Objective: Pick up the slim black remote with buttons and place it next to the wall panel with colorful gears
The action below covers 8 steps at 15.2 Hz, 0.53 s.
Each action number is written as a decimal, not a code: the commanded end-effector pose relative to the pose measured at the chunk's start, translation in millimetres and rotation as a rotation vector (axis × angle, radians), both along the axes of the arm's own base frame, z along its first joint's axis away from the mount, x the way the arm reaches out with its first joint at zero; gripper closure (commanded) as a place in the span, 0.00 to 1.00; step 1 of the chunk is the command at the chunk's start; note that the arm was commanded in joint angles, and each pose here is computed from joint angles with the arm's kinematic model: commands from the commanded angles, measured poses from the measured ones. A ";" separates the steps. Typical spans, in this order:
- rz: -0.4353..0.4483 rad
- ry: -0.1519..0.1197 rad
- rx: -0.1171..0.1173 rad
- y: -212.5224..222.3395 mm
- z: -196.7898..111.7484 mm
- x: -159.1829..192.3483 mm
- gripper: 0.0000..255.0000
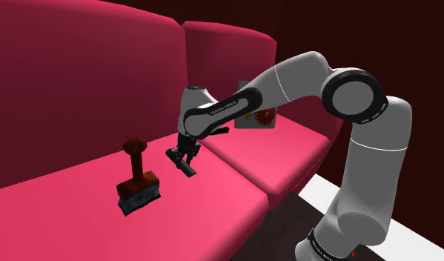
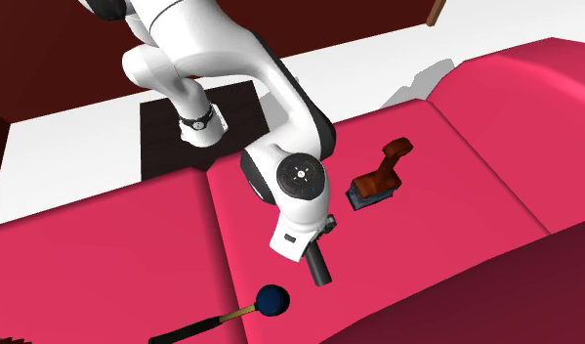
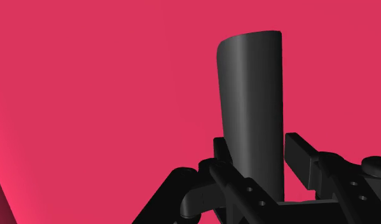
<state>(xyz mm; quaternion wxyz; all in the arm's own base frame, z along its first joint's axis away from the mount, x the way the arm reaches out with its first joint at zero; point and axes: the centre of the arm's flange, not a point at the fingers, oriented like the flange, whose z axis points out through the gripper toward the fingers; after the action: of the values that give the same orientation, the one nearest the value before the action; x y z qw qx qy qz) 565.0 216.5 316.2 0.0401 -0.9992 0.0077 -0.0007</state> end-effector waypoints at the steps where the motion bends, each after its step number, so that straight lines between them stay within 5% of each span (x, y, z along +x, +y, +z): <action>1: 0.002 0.003 0.000 1.2 -1.7 -0.8 1.00; 8: 0.002 0.003 0.000 1.1 3.6 -0.8 1.00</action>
<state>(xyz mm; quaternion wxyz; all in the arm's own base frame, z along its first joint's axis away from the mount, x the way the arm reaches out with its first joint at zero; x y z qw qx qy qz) 565.0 216.8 318.0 0.0401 -0.9992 0.0073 -0.0001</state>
